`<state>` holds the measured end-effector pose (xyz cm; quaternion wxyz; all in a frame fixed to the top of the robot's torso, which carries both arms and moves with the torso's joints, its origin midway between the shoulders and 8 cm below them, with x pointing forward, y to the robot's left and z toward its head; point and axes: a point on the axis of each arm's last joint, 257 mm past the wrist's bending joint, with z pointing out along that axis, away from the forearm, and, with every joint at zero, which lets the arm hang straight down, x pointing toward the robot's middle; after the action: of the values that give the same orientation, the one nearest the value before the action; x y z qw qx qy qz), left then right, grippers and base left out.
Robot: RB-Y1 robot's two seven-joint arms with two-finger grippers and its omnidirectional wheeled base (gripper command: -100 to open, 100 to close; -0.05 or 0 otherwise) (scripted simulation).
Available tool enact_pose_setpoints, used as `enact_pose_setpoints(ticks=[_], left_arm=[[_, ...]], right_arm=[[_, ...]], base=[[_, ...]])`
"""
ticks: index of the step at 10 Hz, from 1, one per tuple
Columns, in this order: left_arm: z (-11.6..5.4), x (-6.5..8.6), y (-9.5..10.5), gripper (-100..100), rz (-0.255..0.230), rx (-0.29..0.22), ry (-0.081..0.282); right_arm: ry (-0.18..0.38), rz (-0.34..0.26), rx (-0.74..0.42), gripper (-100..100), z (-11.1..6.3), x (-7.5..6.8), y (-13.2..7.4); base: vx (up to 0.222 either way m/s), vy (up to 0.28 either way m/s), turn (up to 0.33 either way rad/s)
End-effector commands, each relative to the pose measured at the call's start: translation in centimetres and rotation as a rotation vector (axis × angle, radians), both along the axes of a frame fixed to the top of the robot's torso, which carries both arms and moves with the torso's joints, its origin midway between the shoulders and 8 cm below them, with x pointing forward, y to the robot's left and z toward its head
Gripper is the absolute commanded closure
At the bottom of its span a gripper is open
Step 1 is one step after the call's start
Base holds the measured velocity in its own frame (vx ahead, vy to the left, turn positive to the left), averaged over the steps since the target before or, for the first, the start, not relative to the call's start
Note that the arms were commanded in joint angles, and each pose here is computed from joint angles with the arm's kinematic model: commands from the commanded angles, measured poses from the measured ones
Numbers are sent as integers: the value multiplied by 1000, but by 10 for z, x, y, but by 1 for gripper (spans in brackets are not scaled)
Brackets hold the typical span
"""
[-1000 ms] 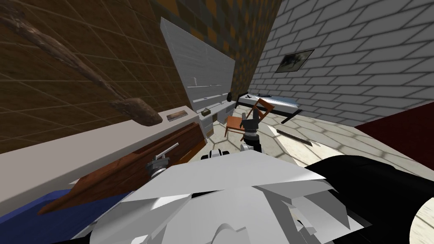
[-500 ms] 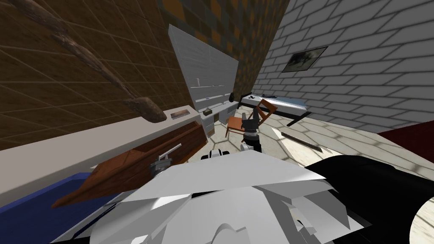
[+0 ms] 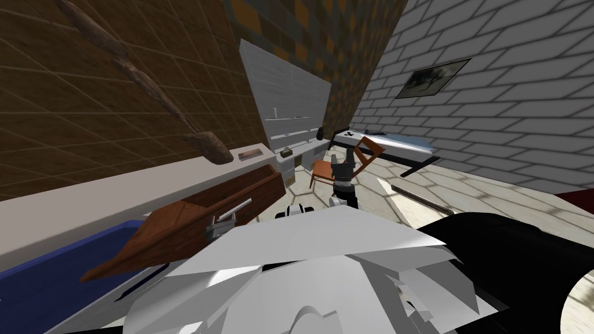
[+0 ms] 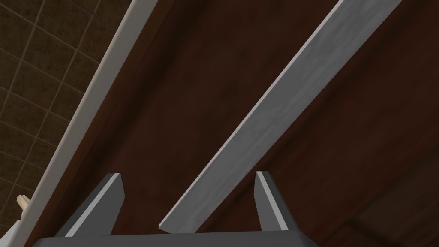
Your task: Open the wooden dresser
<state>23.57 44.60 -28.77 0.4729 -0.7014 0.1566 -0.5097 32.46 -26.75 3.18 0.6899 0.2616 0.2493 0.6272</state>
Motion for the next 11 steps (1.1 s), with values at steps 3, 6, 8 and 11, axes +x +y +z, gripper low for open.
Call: enact_pose_setpoints(ticks=[3,6,8,11], left_arm=[[24,-20,6,-100,8,-6,0],[35,-27,8,-100,9,-8,1],[40,-30,8,-100,10,-9,1],[29,-38,6,-100,14,-20,45]], right_arm=[[0,0,0,0,0,0,0],[0,0,0,0,0,0,0],[0,0,0,0,0,0,0],[0,0,0,0,0,0,0]], base=[[41,-7,-19],[31,-4,-12],[17,-9,-7],[13,-3,-2]])
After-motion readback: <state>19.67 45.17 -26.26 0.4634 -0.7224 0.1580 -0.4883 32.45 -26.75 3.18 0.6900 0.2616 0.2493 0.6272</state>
